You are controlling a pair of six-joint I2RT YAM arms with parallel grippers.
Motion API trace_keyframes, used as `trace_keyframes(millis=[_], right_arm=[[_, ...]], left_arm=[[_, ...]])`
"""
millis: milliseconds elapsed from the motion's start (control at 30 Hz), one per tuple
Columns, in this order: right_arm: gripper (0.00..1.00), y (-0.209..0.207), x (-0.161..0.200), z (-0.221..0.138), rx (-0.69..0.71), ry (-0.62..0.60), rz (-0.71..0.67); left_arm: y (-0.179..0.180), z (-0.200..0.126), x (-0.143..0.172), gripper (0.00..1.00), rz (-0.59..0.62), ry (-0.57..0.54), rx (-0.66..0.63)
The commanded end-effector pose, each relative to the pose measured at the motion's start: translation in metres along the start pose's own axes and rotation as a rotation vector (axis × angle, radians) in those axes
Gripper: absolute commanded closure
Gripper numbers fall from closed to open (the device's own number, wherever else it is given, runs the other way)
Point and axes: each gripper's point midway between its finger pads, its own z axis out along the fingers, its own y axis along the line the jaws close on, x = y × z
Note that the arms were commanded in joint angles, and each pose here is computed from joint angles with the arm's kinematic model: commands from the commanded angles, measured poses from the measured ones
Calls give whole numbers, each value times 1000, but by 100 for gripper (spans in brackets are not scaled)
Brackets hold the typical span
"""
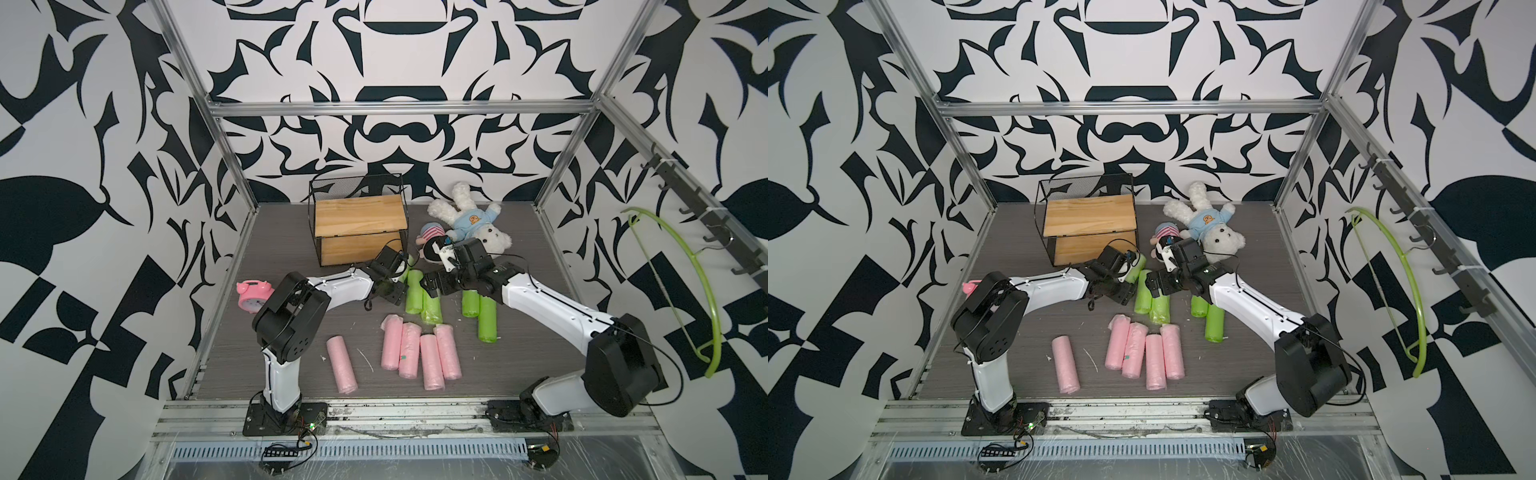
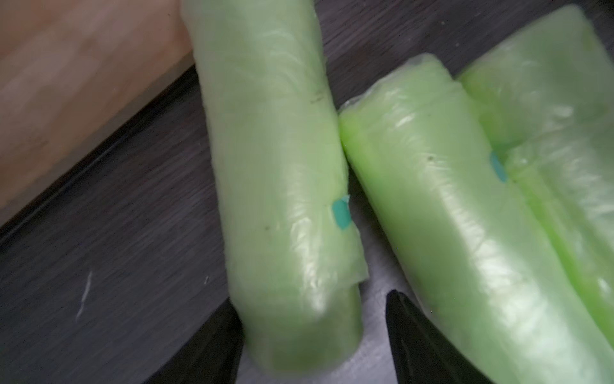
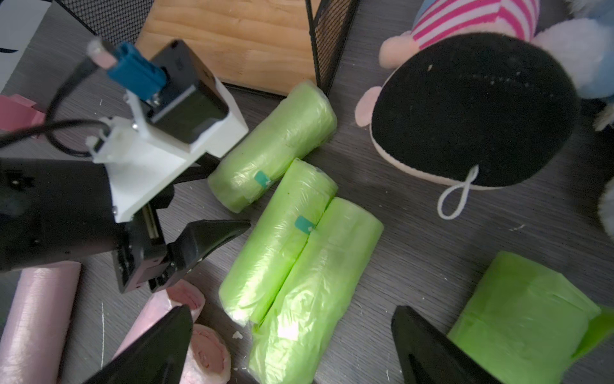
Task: Sort the rolls of trash bags by color and place them on the shelf
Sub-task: Pick up the roll of trash bags from the center of the board.
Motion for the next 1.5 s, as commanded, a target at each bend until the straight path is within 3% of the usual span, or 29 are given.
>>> trace_keyframes(millis=[0, 333, 567, 700, 1033, 1200, 1467], right_arm=[[0, 4, -11, -3, -17, -44, 6], [0, -2, -4, -5, 9, -35, 6], [0, -3, -5, -7, 16, -41, 6], [0, -6, -4, -8, 29, -39, 7], [0, -7, -4, -13, 39, -42, 9], [0, -10, -4, -17, 57, -49, 8], [0, -3, -30, -46, 48, -151, -13]], left_arm=[[2, 7, -11, 30, 15, -26, -13], [-4, -17, -17, 16, -12, -91, 27], [8, -3, -27, 10, 45, -107, -50], [7, 10, -30, 14, 64, -91, -49], [4, 16, -30, 47, 56, -84, -30], [1, -13, -27, 60, 18, -118, -10], [-9, -95, -19, 61, -15, -169, 59]])
